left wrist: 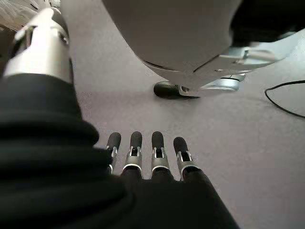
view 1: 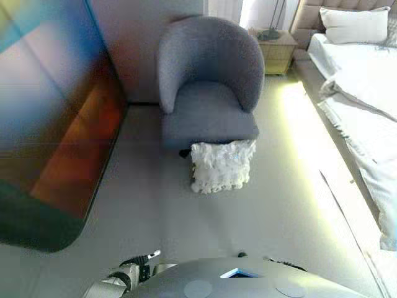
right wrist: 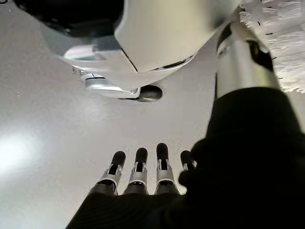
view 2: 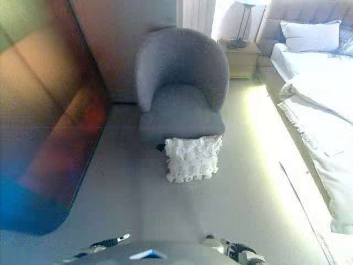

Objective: Pick up the cushion and take it to the sofa

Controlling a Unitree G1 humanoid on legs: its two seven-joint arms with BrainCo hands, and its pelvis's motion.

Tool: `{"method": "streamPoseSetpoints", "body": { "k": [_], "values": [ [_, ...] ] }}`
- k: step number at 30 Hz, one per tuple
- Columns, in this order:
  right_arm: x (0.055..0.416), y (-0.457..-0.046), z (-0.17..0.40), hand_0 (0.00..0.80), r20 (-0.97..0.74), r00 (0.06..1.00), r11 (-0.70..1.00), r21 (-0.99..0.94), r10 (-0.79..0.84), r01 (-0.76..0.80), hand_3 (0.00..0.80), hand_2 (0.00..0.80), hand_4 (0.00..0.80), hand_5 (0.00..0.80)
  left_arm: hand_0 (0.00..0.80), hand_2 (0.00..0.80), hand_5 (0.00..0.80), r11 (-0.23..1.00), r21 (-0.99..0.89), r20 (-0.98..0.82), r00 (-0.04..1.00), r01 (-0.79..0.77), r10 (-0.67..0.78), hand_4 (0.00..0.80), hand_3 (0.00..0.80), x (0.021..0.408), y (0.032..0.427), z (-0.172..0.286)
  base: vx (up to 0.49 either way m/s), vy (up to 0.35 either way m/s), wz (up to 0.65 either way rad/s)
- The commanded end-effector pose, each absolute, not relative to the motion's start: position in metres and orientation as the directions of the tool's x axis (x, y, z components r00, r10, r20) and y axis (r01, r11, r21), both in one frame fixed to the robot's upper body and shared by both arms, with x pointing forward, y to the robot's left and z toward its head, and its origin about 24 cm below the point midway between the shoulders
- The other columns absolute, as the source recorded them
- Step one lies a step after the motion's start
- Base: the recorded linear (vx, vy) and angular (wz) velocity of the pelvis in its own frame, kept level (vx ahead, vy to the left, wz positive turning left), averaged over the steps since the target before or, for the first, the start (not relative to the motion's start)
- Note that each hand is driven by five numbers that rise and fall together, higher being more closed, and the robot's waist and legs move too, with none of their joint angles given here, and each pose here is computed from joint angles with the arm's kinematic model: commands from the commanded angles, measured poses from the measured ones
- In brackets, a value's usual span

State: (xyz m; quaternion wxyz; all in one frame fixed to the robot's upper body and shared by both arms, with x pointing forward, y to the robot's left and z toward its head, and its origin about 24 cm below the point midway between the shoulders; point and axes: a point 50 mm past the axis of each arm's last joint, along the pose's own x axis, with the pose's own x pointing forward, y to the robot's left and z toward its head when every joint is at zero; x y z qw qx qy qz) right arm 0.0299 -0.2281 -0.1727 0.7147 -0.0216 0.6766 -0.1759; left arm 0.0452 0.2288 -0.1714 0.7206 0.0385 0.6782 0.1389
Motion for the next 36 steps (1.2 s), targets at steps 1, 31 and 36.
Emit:
{"method": "streamPoseSetpoints", "body": {
  "k": [1,31,36],
  "values": [
    [0.053,-0.227,-0.171,0.000,-0.956,0.065,0.941,-0.266,-0.285,0.208,0.000,0.000,0.000,0.000,0.000,0.000,0.000,0.965,0.236,-0.967,0.067,-0.115,0.245,0.000,0.000,0.066,0.222,-0.171,0.000,0.000,0.00],
    [0.058,-0.230,-0.170,0.000,-0.945,0.082,0.931,-0.295,-0.318,0.213,0.000,0.000,0.000,0.000,0.000,0.000,0.000,0.957,0.256,-0.964,0.046,-0.134,0.264,0.000,0.000,0.062,0.224,-0.171,0.006,-0.012,0.00],
    [0.061,-0.230,-0.170,0.000,-0.948,0.093,0.939,-0.282,-0.304,0.194,0.000,0.000,0.000,0.000,0.000,0.000,0.000,0.953,0.262,-0.959,0.067,-0.151,0.274,0.000,0.000,0.066,0.225,-0.170,0.022,-0.103,-0.02]
  ]
}}
